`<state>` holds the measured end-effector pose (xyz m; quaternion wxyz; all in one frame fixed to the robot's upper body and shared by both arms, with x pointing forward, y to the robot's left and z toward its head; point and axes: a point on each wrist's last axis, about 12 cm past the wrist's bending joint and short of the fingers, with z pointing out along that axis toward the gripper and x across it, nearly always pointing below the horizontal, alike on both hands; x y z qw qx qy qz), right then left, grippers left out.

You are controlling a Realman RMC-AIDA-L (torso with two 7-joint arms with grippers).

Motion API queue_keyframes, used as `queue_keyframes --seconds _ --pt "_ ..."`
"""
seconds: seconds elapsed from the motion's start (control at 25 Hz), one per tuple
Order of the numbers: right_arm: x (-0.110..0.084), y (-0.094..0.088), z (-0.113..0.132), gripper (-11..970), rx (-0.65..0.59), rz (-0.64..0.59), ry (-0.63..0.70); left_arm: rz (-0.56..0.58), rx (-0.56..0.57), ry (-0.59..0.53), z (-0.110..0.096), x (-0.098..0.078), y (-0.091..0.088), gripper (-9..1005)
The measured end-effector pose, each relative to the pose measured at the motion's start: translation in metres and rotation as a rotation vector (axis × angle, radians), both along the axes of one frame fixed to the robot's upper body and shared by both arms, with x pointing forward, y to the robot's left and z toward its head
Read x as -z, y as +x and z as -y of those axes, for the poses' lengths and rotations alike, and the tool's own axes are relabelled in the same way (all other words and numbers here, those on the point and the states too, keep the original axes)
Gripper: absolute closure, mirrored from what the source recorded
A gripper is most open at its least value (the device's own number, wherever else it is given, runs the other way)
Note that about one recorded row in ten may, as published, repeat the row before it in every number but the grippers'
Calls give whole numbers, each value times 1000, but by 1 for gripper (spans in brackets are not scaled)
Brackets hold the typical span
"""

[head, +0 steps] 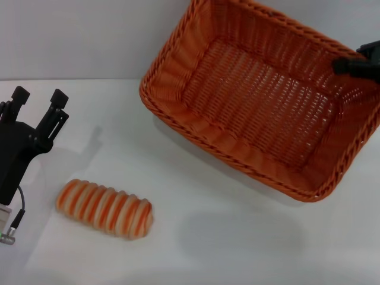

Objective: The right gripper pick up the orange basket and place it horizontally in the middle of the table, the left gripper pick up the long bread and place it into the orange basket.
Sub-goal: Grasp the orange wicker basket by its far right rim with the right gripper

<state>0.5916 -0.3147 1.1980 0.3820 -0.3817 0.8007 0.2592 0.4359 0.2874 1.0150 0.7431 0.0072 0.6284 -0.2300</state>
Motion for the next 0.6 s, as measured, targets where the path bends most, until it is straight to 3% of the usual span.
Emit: queue_keyframes --seconds 0.28,0.48,0.6 --pt "-21 -14 3 804 -87 31 -34 7 1 1 0 -1 2 135" --pt "-51 -28 -1 805 -200 92 -146 22 14 13 0 -3 5 135" --pt "-55 -29 -6 805 -233 109 -195 22 14 13 0 -3 5 135"
